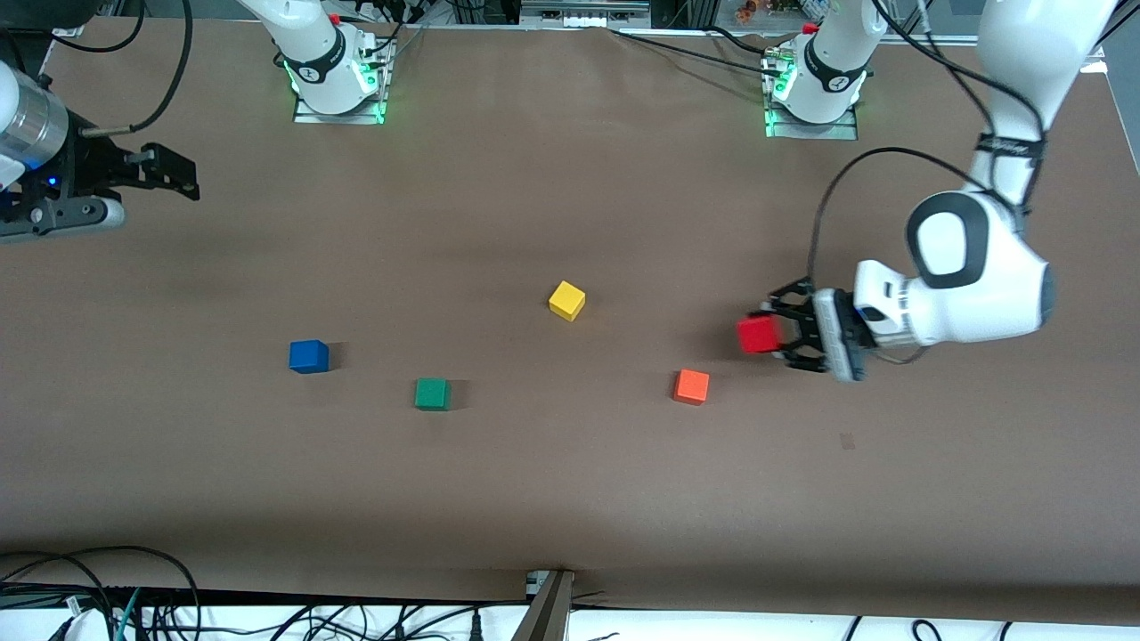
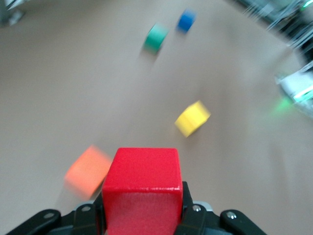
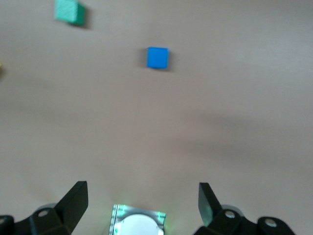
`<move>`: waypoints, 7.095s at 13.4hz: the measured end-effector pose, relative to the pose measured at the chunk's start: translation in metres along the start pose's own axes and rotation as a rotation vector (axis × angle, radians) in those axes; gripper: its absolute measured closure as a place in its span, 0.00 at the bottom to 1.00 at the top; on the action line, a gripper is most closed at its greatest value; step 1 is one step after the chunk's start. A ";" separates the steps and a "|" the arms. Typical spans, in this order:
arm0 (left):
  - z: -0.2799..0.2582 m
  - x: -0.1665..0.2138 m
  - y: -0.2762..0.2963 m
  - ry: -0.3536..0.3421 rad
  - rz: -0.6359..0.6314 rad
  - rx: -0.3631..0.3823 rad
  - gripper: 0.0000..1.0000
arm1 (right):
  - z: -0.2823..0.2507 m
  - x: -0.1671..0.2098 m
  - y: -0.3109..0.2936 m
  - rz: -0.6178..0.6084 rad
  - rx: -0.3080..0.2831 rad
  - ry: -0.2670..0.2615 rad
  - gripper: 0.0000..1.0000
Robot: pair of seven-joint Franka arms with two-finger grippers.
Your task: Pass red block to right arm, stack on blue
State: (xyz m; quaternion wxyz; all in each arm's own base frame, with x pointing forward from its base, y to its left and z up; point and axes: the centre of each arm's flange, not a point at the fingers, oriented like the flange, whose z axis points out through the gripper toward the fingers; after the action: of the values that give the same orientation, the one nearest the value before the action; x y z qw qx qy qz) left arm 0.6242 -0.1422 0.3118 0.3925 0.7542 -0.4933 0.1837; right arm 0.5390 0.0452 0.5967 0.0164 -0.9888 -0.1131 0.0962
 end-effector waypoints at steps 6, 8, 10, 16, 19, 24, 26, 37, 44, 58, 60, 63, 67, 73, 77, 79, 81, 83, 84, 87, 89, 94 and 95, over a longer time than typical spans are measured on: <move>0.046 0.064 0.021 0.199 0.187 -0.119 0.44 | 0.031 0.023 -0.015 -0.103 0.545 -0.035 0.00; 0.062 0.082 0.032 0.250 0.199 -0.163 0.44 | 0.065 0.050 -0.006 -0.103 0.780 -0.066 0.00; 0.086 0.097 0.036 0.295 0.210 -0.214 0.44 | 0.103 0.077 0.008 -0.106 1.011 -0.079 0.00; 0.146 0.125 0.054 0.380 0.225 -0.276 0.44 | 0.186 0.142 -0.002 -0.017 1.458 -0.060 0.00; 0.158 0.128 0.058 0.374 0.262 -0.241 0.44 | 0.221 0.164 -0.029 0.080 1.496 -0.033 0.00; 0.165 0.132 0.056 0.367 0.289 -0.184 0.44 | 0.254 0.181 -0.090 0.237 1.532 0.025 0.00; 0.173 0.140 0.062 0.360 0.298 -0.157 0.44 | 0.261 0.186 -0.125 0.301 1.550 0.055 0.00; 0.191 0.161 0.078 0.395 0.277 -0.103 0.44 | 0.292 0.154 -0.179 0.375 1.543 0.134 0.00; 0.189 0.163 0.077 0.397 0.279 -0.099 0.44 | 0.293 0.131 -0.196 0.403 1.565 0.149 0.00; 0.188 0.164 0.077 0.398 0.280 -0.097 0.44 | 0.286 0.128 -0.235 0.444 1.563 0.175 0.11; 0.188 0.164 0.077 0.398 0.280 -0.097 0.44 | 0.286 0.128 -0.235 0.446 1.564 0.177 0.34; 0.188 0.164 0.077 0.400 0.278 -0.096 0.44 | 0.285 0.128 -0.235 0.440 1.562 0.184 0.41; 0.187 0.165 0.076 0.420 0.267 -0.095 0.38 | 0.285 0.129 -0.234 0.438 1.563 0.190 0.44; 0.182 0.172 0.077 0.444 0.282 -0.087 0.00 | 0.277 0.134 -0.228 0.437 1.568 0.210 0.44; 0.163 0.178 0.073 0.459 0.271 -0.088 0.00 | 0.269 0.140 -0.200 0.418 1.502 0.231 0.44; 0.152 0.175 0.067 0.438 0.241 -0.092 0.00 | 0.255 0.142 -0.183 0.394 1.435 0.227 0.44; 0.142 0.174 0.064 0.373 0.194 -0.092 0.00 | 0.235 0.140 -0.164 0.363 1.330 0.216 0.44; 0.133 0.173 0.061 0.299 0.154 -0.091 0.00 | 0.214 0.134 -0.141 0.335 1.187 0.206 0.44; 0.129 0.170 0.059 0.269 0.129 -0.102 0.00 | 0.203 0.131 -0.130 0.325 1.115 0.203 0.44; 0.112 0.159 0.048 0.182 0.071 -0.103 0.00 | 0.185 0.117 -0.103 0.276 0.903 0.184 0.44; 0.102 0.156 0.046 0.119 0.036 -0.093 0.00 | 0.181 0.109 -0.085 0.247 0.741 0.166 0.44; 0.046 0.142 0.040 -0.022 -0.095 -0.087 0.00 | 0.189 0.099 -0.048 0.180 0.354 0.118 0.44; 0.035 0.139 0.039 -0.048 -0.133 -0.082 0.00 | 0.191 0.098 -0.041 0.174 0.289 0.111 0.44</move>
State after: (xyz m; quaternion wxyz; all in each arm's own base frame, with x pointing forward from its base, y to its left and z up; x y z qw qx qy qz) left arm 0.6474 -0.2601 0.3985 0.4226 0.7728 -0.4584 0.1187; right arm 0.5863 0.1098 0.3937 0.1563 -0.9859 -0.0109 0.0579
